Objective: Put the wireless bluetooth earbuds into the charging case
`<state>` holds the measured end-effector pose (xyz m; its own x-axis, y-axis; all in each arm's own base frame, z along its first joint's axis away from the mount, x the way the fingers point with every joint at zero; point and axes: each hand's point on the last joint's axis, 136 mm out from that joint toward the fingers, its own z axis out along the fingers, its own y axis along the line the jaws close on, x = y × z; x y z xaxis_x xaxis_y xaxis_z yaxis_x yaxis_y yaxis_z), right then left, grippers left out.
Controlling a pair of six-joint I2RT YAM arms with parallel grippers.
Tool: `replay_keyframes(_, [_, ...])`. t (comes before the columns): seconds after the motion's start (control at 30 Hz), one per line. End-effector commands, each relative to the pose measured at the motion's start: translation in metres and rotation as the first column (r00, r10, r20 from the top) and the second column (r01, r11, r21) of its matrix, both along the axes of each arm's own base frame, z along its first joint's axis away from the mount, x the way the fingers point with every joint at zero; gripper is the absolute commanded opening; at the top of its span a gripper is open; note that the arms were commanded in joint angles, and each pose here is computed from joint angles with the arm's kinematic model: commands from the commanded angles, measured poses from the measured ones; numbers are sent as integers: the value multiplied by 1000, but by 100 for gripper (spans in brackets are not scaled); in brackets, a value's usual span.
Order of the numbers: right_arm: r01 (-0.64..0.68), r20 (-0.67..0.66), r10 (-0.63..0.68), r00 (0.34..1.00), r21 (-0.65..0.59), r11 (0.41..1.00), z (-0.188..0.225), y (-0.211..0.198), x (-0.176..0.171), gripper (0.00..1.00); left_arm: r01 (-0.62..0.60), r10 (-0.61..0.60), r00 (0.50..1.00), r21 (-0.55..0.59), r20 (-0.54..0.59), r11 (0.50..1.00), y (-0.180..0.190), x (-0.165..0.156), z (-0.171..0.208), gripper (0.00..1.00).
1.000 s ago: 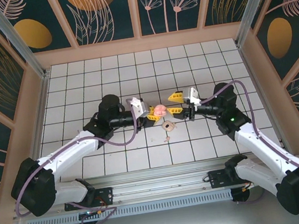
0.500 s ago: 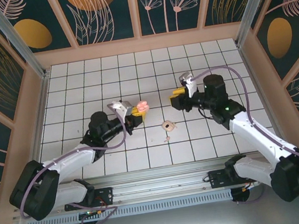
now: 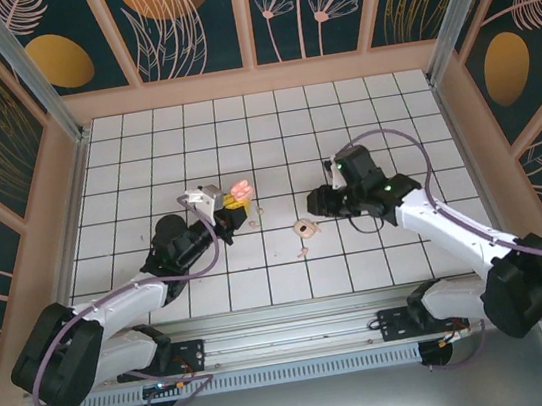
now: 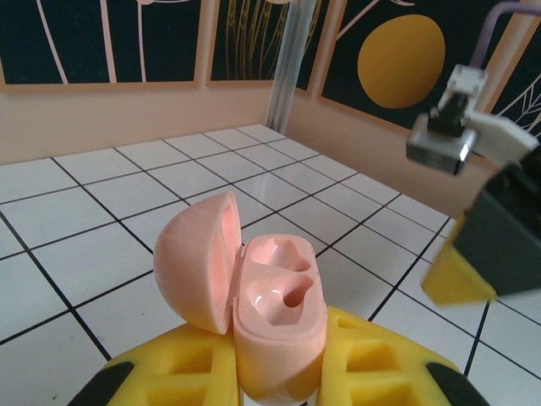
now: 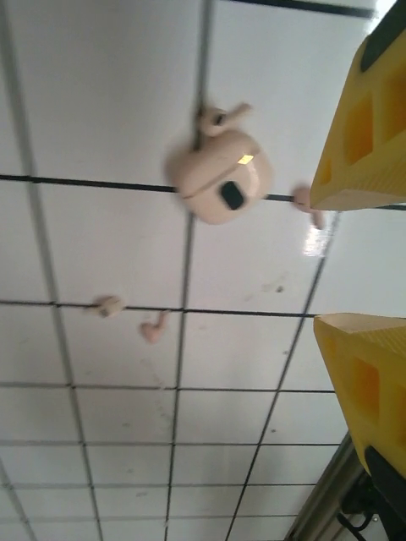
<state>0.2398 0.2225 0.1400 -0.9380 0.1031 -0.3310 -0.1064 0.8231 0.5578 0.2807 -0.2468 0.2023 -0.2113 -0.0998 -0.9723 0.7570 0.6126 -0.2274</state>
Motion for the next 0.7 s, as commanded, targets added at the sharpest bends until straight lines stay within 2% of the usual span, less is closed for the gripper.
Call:
replay_keyframes(0.0, [116,-173,-124,977,-53,992,-29,-1,-24,37,13,-12,999,-18,35,1000,0,-1,5,12])
replay_keyframes(0.27, [134,-267,-161,950,-114,984,-63,16,-38,37,81,-80,997,-30,20,996,-10,-6,2,10])
replay_keyframes(0.67, [166,-306,-230,924,-224,961,-93,20,-39,34,82,-82,997,-25,10,996,-13,-2,6,6])
